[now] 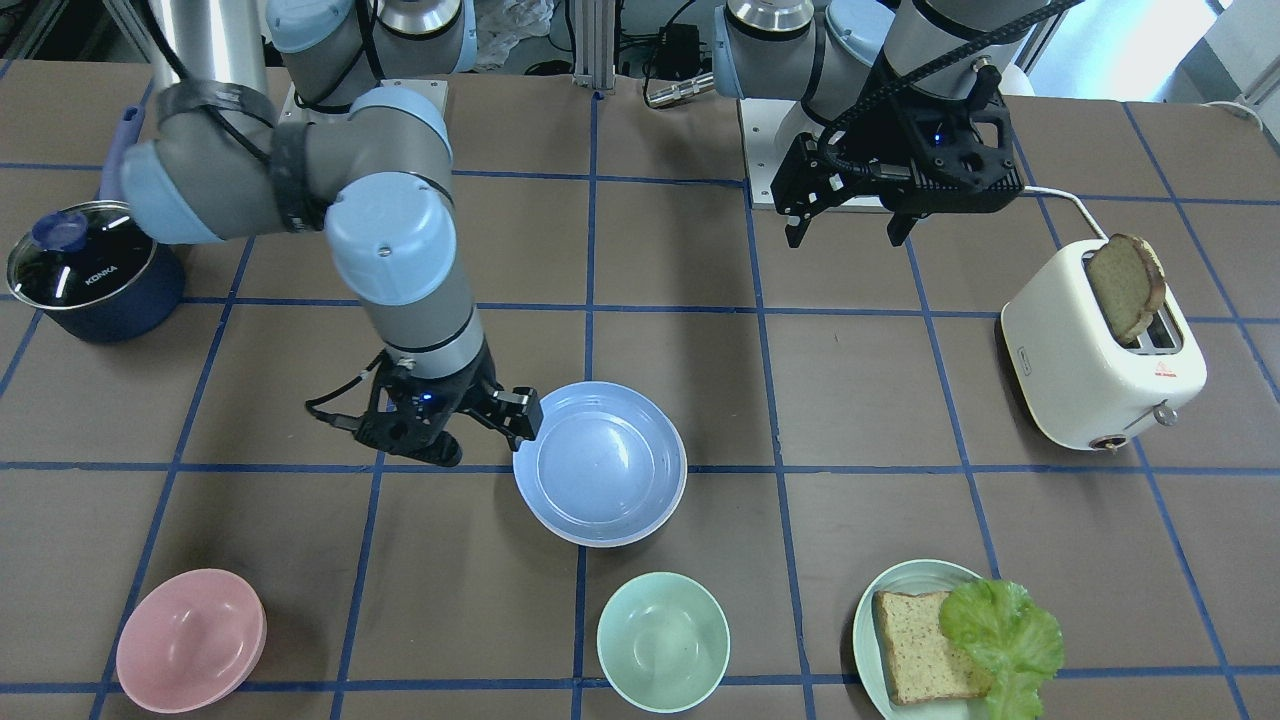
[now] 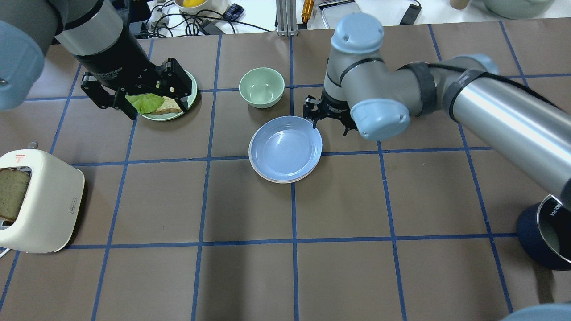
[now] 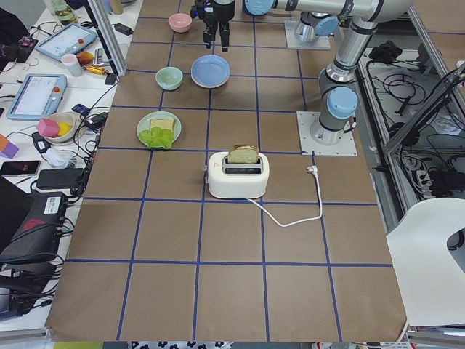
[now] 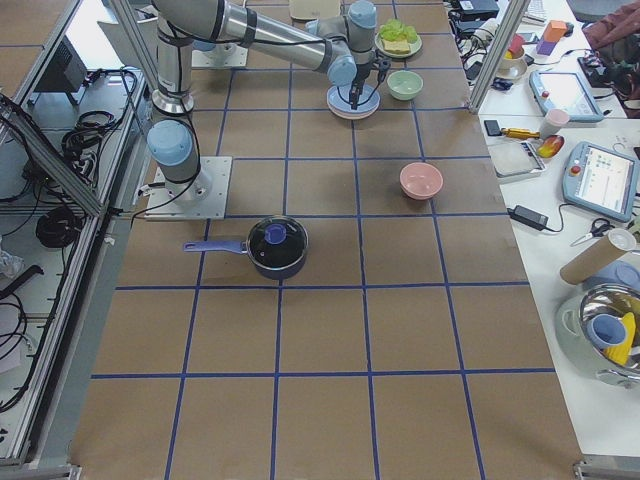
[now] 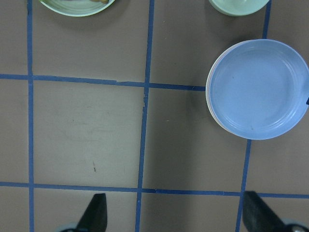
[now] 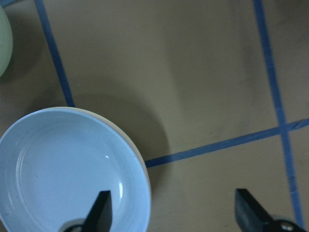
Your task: Stack three plates with pink and blue
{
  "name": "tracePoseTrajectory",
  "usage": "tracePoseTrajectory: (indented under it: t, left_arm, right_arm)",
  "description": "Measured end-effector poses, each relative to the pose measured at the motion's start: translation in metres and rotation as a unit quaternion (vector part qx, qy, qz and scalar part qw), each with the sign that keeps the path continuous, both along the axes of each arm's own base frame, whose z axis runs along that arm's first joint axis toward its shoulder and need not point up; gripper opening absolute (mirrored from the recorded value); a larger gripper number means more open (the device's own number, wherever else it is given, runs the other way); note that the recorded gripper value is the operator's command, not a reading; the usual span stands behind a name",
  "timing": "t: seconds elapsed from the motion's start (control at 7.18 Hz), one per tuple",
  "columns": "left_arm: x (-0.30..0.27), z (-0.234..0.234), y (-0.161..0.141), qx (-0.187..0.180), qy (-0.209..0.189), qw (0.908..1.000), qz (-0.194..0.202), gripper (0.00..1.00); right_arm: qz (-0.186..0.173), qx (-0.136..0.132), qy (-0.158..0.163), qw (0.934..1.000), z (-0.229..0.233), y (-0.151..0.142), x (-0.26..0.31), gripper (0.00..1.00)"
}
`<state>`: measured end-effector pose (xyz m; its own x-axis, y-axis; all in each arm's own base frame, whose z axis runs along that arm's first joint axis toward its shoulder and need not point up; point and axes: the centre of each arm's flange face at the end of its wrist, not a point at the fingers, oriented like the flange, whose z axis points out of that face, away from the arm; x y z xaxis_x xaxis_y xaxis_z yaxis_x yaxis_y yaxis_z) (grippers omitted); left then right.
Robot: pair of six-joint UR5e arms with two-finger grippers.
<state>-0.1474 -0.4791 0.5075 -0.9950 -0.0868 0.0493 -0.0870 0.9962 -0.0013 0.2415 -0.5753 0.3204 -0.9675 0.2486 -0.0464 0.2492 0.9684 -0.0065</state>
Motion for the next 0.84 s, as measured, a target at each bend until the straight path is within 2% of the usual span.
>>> tracePoseTrajectory:
  t: [0.28, 0.42, 0.56, 0.84]
  left_arm:
    - [0.0, 0.001, 0.0, -0.001, 0.0, 1.0, 0.0, 1.0]
    - [0.0, 0.001, 0.001, -0.001, 0.0, 1.0, 0.0, 1.0]
    - [0.0, 0.001, 0.001, -0.001, 0.0, 1.0, 0.0, 1.0]
    - [0.0, 0.001, 0.001, -0.001, 0.0, 1.0, -0.002, 1.0]
  right_arm:
    - [0.064, 0.037, 0.01, 0.9972, 0.064, -0.039, -0.083, 1.0]
    - [0.101, 0.042, 0.01, 0.9939, 0.09, -0.036, -0.118, 1.0]
    - [0.126, 0.038, 0.012, 0.9912, 0.117, -0.014, -0.134, 1.0]
    - [0.134, 0.007, 0.015, 0.9908, 0.166, 0.049, -0.136, 1.0]
